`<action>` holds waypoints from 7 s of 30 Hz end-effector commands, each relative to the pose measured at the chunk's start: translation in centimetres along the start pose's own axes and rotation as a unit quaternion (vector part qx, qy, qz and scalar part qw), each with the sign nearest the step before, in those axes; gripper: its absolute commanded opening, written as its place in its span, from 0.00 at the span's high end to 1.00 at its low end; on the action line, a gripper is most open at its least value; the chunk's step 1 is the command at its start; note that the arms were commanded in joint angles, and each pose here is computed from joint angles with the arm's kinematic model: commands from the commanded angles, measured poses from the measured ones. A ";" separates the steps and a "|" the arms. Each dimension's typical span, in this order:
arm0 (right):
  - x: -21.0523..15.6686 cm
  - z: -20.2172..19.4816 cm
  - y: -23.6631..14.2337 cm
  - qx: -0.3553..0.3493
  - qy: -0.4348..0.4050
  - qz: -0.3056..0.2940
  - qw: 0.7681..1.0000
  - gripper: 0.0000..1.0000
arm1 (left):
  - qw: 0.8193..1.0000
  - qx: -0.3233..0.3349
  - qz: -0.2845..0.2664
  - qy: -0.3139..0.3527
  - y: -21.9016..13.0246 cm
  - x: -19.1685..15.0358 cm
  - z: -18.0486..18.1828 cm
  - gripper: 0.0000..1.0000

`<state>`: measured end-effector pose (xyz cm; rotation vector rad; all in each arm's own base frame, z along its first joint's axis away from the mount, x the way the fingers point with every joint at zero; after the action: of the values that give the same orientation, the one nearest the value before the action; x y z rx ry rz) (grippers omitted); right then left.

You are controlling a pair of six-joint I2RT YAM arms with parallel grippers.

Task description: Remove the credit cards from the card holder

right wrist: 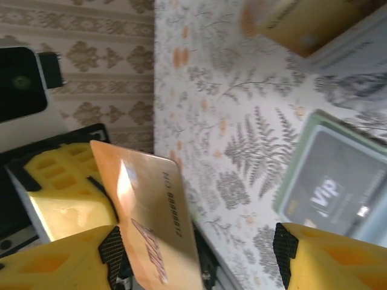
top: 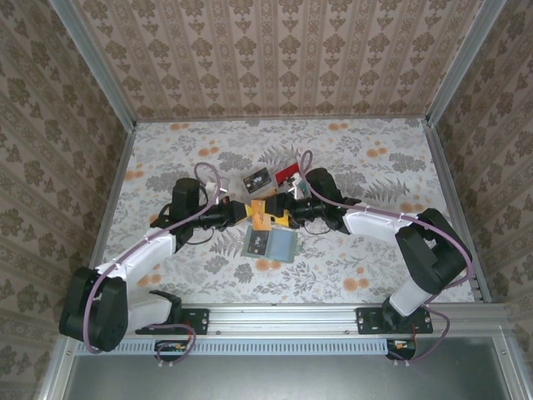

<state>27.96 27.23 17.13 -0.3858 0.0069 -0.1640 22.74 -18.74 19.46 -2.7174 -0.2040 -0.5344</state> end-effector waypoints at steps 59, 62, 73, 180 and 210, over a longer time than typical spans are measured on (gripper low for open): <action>0.2 5.1 -0.7 0.170 -0.014 -0.009 0.985 0.90 | 0.989 -0.075 -0.124 0.023 -0.9 2.8 -4.3 0.91; 0.3 4.3 -0.7 0.155 -0.003 -0.011 0.988 0.79 | 0.990 -0.064 -0.120 0.037 -0.8 3.0 -4.4 1.00; 1.6 -2.0 -3.9 -0.057 0.032 -0.099 0.993 0.09 | 0.967 0.151 -0.047 0.199 -0.3 4.1 -3.5 1.00; -3.4 -3.9 3.7 -0.500 -0.144 -0.062 0.852 0.23 | 0.896 0.426 -0.124 0.007 -9.3 2.2 5.8 0.00; -6.8 -7.0 5.3 -0.544 -0.285 0.092 0.784 0.20 | 0.912 0.395 -0.103 -0.034 -8.8 1.7 7.2 0.00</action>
<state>22.66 31.58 8.36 -1.5888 -0.4758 0.1118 24.86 -7.44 17.02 -1.8776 -0.5887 -0.3402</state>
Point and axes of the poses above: each hand's point on the last joint's axis, 136 mm out from that joint toward the fingers, its own y axis out along the fingers, its own z axis along the line the jaws close on, x = y × z, the point moved 6 cm from there along -y, back along the fingers, and after that the axes turned 8 degrees about y, right-handed, at the moved point
